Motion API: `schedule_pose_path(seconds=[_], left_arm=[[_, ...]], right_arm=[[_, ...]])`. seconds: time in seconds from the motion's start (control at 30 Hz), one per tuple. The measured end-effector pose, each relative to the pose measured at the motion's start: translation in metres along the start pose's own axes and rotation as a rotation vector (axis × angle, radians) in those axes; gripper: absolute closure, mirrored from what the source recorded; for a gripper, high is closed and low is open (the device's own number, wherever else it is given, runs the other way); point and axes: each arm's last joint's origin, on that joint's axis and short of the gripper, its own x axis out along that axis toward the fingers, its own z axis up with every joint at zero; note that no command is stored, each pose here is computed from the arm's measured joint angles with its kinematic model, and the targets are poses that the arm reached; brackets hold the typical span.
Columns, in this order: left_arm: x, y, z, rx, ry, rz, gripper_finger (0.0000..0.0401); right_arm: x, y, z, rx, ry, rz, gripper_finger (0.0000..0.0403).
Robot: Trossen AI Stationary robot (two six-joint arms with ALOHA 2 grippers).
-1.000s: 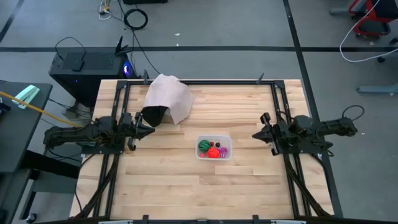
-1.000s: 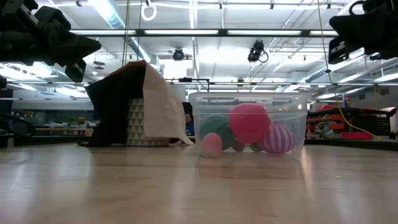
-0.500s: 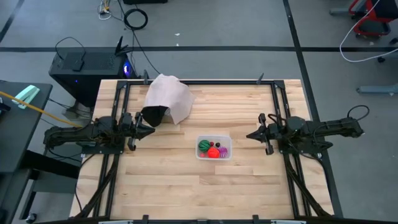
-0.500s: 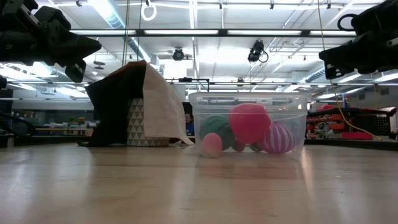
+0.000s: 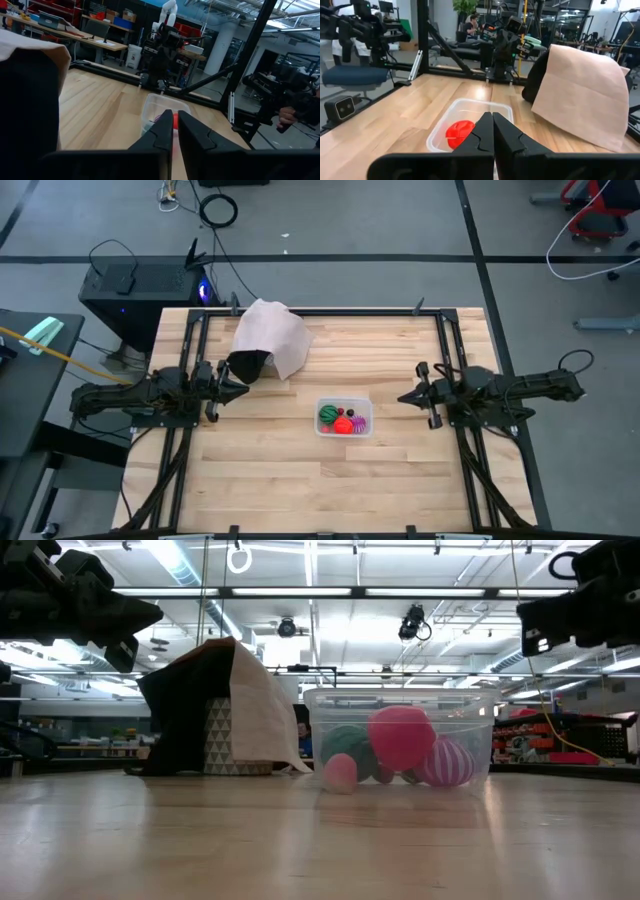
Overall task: Pick and placing Produce into tupperware
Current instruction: Return to Home Position
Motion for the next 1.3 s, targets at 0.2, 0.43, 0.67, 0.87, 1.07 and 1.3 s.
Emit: schedule_pose_path(seconds=[0.2, 0.43, 0.67, 0.87, 1.07, 1.3], left_arm=[[0.0, 0.0, 0.0, 0.0, 0.0, 0.0, 0.0366], [0.0, 0.0, 0.0, 0.0, 0.0, 0.0, 0.0378], [0.0, 0.0, 0.0, 0.0, 0.0, 0.0, 0.0377], [0.0, 0.0, 0.0, 0.0, 0.0, 0.0, 0.0367], [0.0, 0.0003, -0.0006, 0.119, 0.007, 0.002, 0.0369], [0.0, 0.0002, -0.0005, 0.345, 0.006, 0.001, 0.0378]], right_arm=[[-0.0002, 0.0003, 0.0061, 0.022, -0.065, 0.027, 0.0403], [-0.0001, 0.0007, 0.0027, 0.064, -0.029, 0.031, 0.0396], [0.0, 0.001, -0.0019, 0.105, 0.02, 0.027, 0.0392], [0.0, 0.001, -0.0021, 0.105, 0.022, 0.027, 0.0392], [0.0, 0.001, -0.0022, 0.104, 0.022, 0.027, 0.0391], [0.0, 0.001, -0.002, 0.103, 0.022, 0.027, 0.0391]])
